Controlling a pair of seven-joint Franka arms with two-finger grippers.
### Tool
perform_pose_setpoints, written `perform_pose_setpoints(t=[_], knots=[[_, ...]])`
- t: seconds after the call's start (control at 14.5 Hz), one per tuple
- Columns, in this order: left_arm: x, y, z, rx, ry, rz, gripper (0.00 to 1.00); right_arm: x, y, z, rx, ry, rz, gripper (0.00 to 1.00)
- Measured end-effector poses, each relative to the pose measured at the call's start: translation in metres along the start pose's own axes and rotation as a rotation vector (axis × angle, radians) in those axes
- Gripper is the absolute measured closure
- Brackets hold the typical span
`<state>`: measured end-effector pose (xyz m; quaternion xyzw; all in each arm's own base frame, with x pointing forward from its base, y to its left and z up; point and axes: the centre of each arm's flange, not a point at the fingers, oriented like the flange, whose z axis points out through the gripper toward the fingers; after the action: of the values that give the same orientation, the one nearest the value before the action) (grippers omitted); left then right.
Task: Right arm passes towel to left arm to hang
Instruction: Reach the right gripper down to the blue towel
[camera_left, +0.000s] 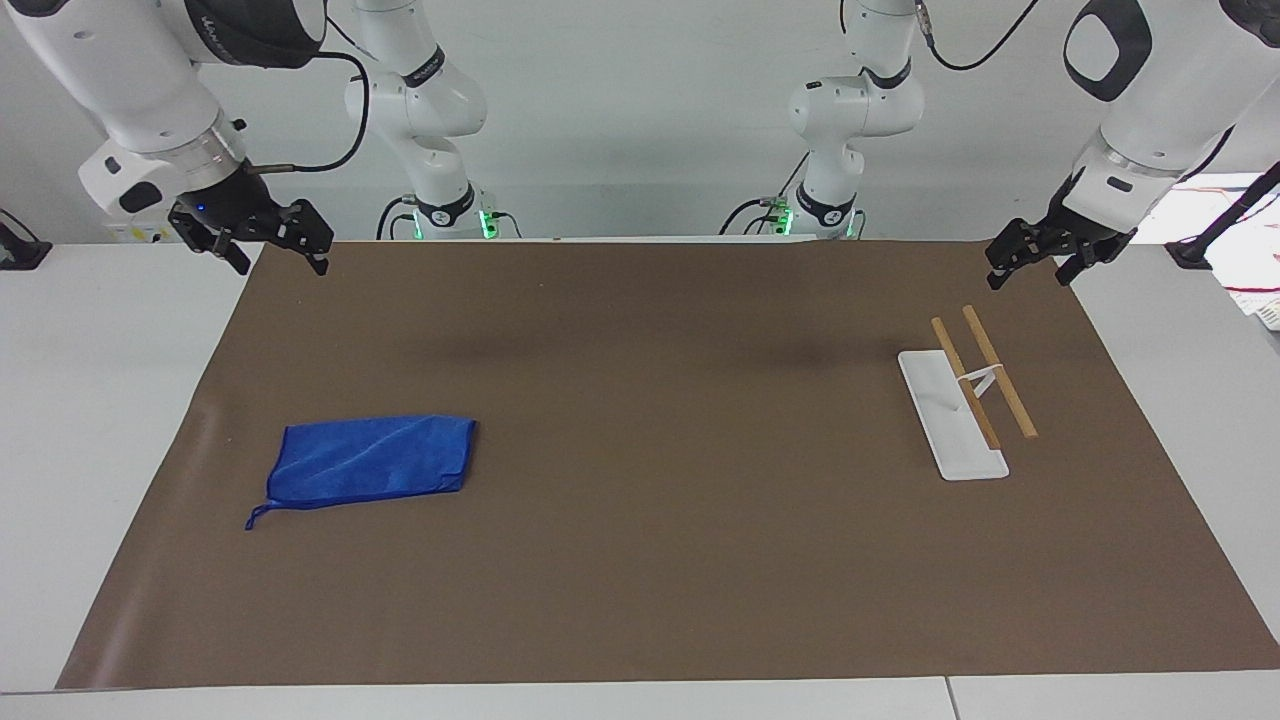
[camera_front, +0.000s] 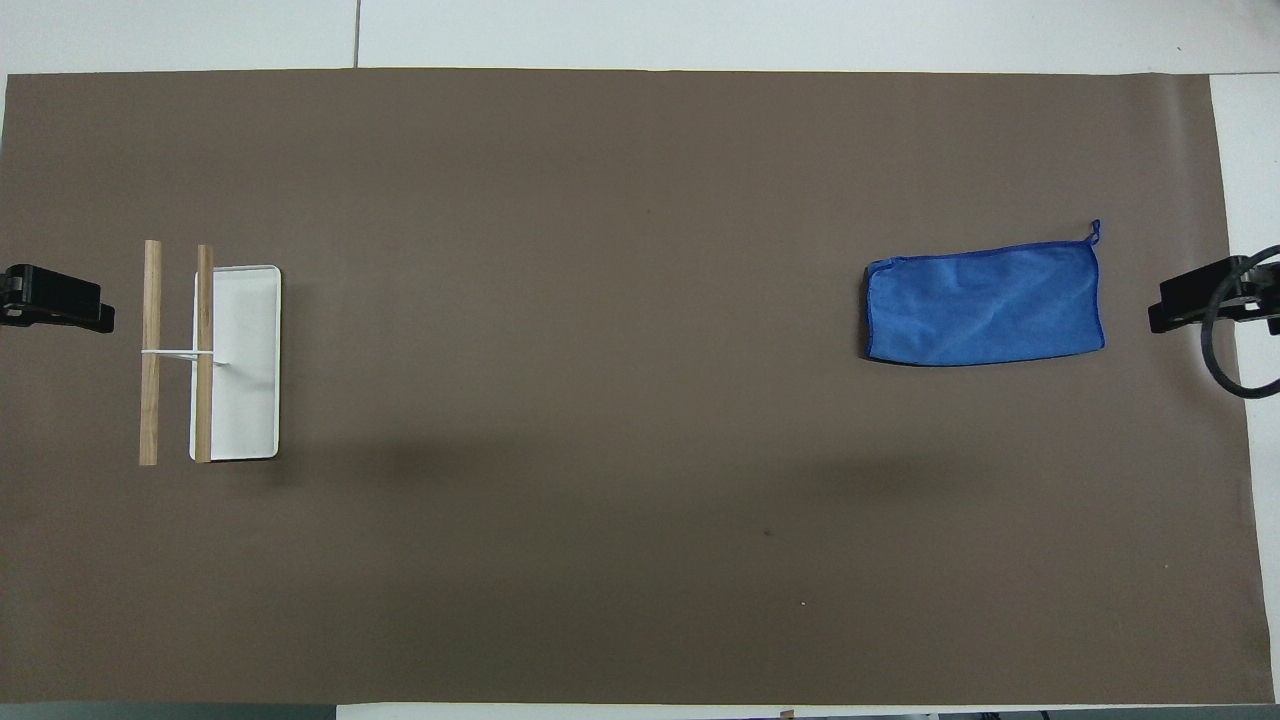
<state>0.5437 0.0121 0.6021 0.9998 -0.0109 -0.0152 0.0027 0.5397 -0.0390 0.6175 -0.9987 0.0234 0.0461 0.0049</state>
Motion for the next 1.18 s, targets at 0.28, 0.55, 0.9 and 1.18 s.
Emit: perform_pose_setpoints(t=[0.28,0.55,0.9,1.18], knots=[[0.000,0.000,0.000,0.000,0.000,0.000,0.00,0.000,0.000,0.000,0.000,-0.001,0.000,0.00],[0.000,0.000,0.000,0.000,0.000,0.000,0.00,0.003,-0.005,0.013,-0.002,0.009,-0.010,0.00],[0.000,0.000,0.000,0.000,0.000,0.000,0.00,0.027,-0.012,0.089,-0.004,0.102,-0.031,0.00],[0.000,0.000,0.000,0.000,0.000,0.000,0.00,0.069,-0.024,0.173,-0.005,0.156,-0.072,0.00]])
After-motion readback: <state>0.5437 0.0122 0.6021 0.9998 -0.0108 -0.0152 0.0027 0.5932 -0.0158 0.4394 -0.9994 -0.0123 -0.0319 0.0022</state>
